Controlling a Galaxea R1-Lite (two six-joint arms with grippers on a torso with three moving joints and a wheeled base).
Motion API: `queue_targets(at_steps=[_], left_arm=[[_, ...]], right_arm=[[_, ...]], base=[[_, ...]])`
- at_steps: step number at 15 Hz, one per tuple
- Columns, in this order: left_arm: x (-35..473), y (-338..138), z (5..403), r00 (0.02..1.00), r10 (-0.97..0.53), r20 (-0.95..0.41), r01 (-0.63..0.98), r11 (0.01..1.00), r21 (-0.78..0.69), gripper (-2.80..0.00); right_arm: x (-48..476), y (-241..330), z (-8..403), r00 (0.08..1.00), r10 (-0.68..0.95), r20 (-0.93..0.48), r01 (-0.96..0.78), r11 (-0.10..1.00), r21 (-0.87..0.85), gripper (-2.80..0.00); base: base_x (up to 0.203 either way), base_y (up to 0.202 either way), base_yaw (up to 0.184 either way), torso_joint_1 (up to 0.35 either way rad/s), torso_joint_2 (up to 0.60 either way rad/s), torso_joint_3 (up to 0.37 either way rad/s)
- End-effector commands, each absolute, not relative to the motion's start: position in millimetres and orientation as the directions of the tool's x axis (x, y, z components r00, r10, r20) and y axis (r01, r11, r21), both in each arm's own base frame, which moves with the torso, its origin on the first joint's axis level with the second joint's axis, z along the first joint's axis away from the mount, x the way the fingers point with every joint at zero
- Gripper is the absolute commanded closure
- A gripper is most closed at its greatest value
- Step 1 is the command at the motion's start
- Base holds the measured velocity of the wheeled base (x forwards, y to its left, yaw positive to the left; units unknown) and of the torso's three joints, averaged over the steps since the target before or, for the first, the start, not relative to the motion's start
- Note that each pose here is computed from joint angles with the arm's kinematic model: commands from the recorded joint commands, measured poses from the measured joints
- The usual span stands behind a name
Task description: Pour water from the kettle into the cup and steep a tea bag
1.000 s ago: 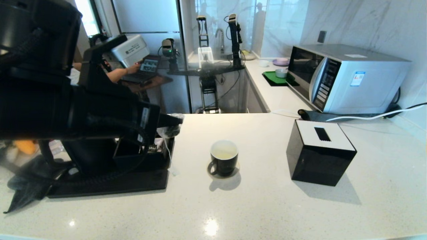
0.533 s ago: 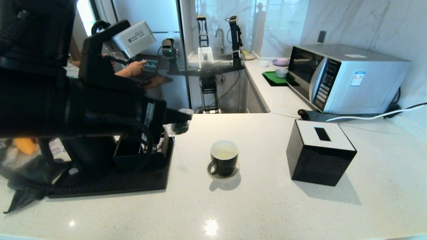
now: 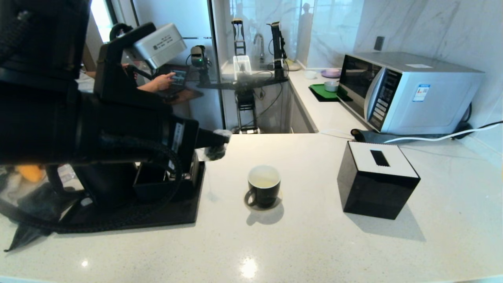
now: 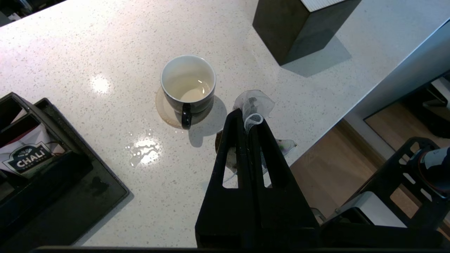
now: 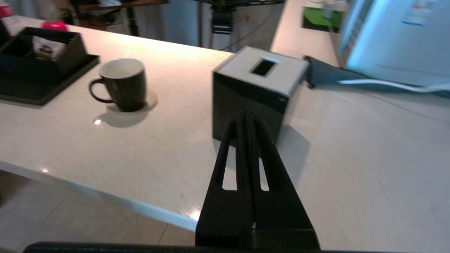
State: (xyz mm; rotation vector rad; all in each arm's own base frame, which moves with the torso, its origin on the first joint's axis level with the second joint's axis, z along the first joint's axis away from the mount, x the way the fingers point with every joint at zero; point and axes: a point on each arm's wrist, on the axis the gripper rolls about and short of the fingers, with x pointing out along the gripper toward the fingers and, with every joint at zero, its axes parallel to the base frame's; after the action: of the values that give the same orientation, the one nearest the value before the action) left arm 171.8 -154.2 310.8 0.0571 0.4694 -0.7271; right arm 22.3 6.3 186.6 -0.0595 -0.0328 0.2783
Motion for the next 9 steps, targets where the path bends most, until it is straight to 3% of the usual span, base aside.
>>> queue_targets(at_steps=[1,6,9], left_arm=[[173.6,-156.1,311.4,0.652,-0.631,-0.421,0.653,0.749,-0.111,0.00],[181.9,-163.6,312.7,0.668,-0.650,-0.362,0.660,0.743,-0.116,0.00],[182.2,-164.4,310.9,0.664,-0.652,-0.367,0.663,0.740,-0.115,0.00]], right_arm=[[83.6,23.6,198.6,0.929,0.357,-0.099,-0.363,0.930,-0.049,0.00],[168.2,83.3,203.6,0.824,0.563,-0.072,-0.566,0.823,-0.050,0.00],[195.8,118.7,200.5,0.644,0.763,-0.054,-0.765,0.642,-0.042,0.00]], base=[[0.000,0.000,0.000,0.000,0.00,0.000],[0.000,0.000,0.000,0.000,0.00,0.000],[0.000,0.000,0.000,0.000,0.00,0.000]])
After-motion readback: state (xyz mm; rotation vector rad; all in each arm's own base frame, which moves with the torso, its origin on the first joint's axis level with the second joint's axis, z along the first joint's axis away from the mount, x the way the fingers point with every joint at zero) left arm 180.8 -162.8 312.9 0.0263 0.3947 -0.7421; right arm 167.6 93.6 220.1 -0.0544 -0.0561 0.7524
